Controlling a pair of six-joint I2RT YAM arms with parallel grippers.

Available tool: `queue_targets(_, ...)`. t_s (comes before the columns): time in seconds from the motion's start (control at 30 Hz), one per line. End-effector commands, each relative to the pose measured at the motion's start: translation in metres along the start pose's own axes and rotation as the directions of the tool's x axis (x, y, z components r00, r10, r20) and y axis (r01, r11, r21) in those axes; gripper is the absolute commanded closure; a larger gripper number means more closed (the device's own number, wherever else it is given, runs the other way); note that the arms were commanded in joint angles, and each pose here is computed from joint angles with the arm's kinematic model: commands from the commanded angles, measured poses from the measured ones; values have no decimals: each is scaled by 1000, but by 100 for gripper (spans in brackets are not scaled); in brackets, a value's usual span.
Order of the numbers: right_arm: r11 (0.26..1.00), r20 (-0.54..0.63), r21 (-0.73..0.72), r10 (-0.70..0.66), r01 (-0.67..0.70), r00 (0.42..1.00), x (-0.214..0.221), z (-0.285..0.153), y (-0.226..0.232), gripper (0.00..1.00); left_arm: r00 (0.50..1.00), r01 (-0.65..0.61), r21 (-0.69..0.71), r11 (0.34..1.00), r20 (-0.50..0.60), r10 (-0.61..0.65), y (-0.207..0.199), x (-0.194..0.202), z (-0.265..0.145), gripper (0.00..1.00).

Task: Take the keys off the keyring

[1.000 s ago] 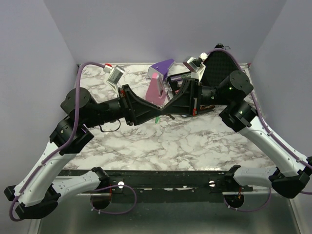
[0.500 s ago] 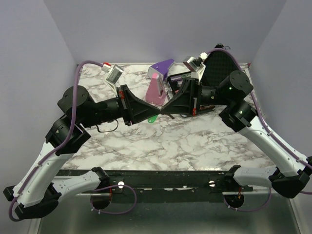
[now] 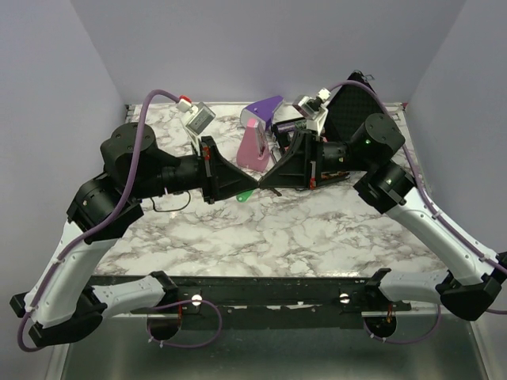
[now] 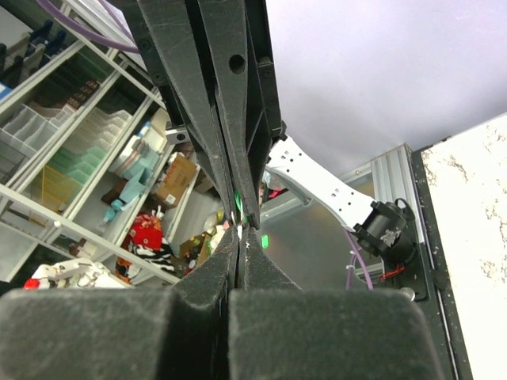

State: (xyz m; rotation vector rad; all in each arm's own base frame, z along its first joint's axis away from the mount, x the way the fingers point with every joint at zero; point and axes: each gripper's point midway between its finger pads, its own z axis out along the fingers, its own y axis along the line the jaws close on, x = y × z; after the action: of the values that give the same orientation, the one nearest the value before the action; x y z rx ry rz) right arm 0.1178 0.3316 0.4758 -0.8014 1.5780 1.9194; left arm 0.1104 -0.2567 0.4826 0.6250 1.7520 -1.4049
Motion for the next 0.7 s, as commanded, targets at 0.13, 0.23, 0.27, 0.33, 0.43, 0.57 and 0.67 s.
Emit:
queue_targets(0.13, 999, -55, -32, -14, 13, 998, 5, -1, 10, 99, 989, -34, -2, 999, -146, 33, 5, 27, -7, 100)
queue_targets(0.23, 999, -65, -35, -13, 11, 998, 7, -2, 10, 99, 985, -33, 3, 999, -170, 34, 5, 30, -6, 100)
queue_targets(0.27, 999, -67, -34, -14, 11, 998, 7, -2, 10, 99, 984, -35, 5, 999, -174, 36, 5, 30, -6, 100)
queue_targets(0.33, 999, -74, -41, -18, 15, 997, 8, -2, 11, 99, 982, -39, 3, 999, -184, 39, 6, 32, -6, 100)
queue_targets(0.43, 999, -95, -34, 4, -7, 996, 12, -3, 9, 99, 979, -44, -4, 999, -197, 42, 8, 34, -7, 100)
queue_targets(0.57, 999, -115, -34, 15, -19, 993, 16, -4, 9, 99, 975, -45, 1, 999, -217, 44, 9, 36, -5, 100)
queue_targets(0.67, 999, -124, -33, 18, -22, 992, 18, -5, 9, 99, 971, -48, 4, 999, -233, 47, 9, 38, -5, 100)
